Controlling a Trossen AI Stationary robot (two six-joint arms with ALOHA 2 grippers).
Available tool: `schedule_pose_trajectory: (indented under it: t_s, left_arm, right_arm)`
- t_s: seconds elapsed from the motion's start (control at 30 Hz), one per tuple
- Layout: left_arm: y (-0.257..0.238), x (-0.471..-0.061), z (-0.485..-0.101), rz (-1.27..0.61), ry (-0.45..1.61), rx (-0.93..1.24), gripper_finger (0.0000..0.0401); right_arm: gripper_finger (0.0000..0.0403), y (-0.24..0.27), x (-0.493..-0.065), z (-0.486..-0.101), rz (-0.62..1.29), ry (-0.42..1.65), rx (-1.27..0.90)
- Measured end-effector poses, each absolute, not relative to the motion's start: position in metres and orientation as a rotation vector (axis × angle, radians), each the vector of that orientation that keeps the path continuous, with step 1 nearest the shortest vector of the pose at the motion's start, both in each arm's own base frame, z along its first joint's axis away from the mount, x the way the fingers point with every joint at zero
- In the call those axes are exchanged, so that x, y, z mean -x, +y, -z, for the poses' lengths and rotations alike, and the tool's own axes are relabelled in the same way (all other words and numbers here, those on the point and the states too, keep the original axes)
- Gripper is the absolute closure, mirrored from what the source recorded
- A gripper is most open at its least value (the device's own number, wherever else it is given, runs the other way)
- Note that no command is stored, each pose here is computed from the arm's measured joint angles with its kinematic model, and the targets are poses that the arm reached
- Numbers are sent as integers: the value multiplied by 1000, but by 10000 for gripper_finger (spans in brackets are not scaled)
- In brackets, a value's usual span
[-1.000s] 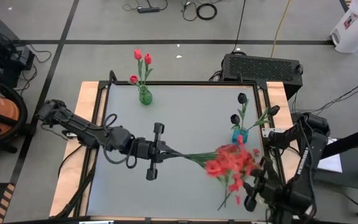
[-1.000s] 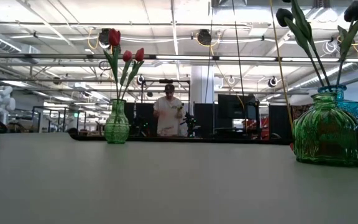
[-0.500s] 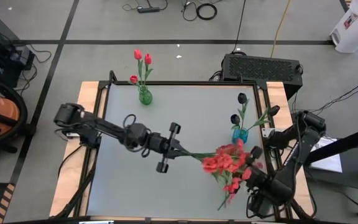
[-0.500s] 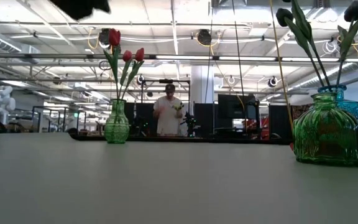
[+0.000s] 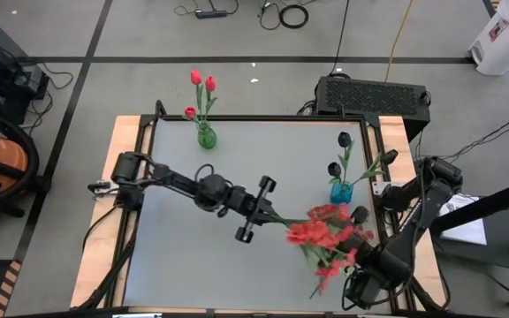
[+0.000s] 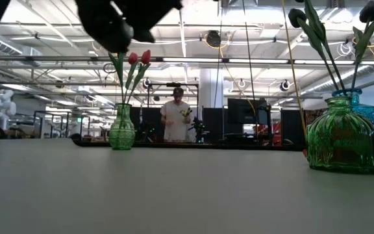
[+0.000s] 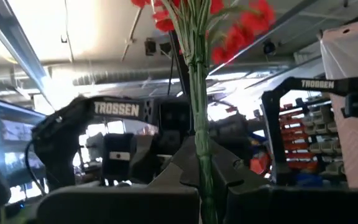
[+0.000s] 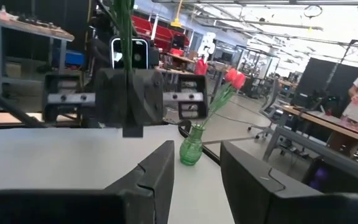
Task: Sort flowers into vase by color
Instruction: Put the right red flowers into the bottom green vase
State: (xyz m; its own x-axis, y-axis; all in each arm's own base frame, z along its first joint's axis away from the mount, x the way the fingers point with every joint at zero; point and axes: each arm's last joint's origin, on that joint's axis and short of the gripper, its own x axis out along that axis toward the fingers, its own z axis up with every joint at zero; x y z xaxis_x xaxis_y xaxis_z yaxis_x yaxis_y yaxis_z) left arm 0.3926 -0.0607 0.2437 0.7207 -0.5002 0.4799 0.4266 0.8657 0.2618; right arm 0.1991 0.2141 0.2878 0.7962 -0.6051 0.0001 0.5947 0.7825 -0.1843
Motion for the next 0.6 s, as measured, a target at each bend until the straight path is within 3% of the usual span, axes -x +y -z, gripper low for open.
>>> schedule_pose_trajectory:
  t_s: [0.33, 0.6]
  left_arm:
    - [-56, -425, -238, 513, -503, -136, 400]
    - [-49, -426, -238, 534, -493, -125, 400]
  right_arm:
    - [277, 221, -215, -292, 675, 73, 209]
    - [230, 225, -219, -294, 673, 78, 214]
